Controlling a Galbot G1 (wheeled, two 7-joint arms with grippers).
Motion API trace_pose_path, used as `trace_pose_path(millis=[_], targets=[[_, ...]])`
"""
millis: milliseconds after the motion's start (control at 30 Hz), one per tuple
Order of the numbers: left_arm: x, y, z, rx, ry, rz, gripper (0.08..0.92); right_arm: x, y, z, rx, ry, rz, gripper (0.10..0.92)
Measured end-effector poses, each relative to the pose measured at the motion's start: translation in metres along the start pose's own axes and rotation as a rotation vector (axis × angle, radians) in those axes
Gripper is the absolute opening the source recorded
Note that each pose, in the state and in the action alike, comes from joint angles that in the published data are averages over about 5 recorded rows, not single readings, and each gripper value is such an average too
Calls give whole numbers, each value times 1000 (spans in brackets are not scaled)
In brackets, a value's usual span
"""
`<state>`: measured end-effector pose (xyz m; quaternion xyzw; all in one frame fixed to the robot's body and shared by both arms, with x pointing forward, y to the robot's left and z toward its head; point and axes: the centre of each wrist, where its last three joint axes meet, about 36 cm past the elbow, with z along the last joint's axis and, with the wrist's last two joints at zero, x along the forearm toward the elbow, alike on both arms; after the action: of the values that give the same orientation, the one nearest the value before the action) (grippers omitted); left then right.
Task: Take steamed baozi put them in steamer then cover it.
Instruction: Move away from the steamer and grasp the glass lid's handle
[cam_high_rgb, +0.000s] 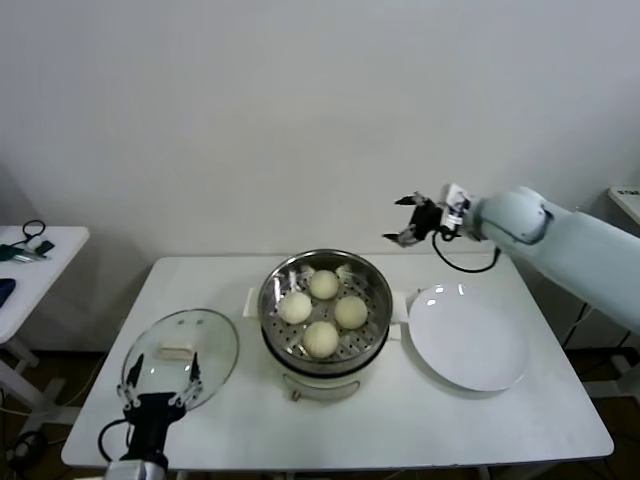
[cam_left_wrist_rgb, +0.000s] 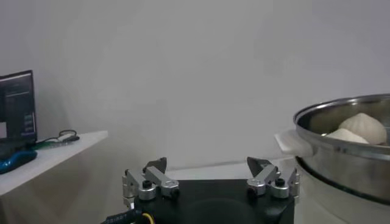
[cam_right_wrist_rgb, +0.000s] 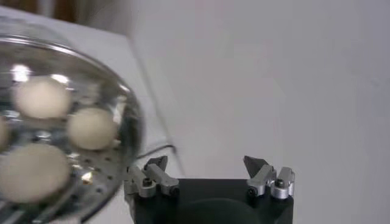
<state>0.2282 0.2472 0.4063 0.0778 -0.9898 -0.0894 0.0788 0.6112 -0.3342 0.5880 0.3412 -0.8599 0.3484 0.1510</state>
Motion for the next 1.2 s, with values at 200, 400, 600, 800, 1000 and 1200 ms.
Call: trace_pose_path(millis=[200, 400, 600, 800, 1000, 1200], targets=[[-4, 3, 5, -35, -7, 0, 823, 21, 22, 75, -157, -73, 171, 823], [-7, 4, 10, -87, -26, -11, 823, 36, 61, 140, -295, -135, 303, 823], [-10, 10, 16, -194, -48, -39, 823, 43, 113, 187, -412, -187, 396, 823], [-17, 20, 25, -392, -96, -88, 823, 46, 177, 229, -525, -184, 452, 823], [-27, 36, 50, -692, -172, -137, 823, 50, 238, 258, -617, -164, 489, 823], [-39, 53, 90, -1014, -251, -151, 823, 54, 280, 270, -673, -163, 520, 823]])
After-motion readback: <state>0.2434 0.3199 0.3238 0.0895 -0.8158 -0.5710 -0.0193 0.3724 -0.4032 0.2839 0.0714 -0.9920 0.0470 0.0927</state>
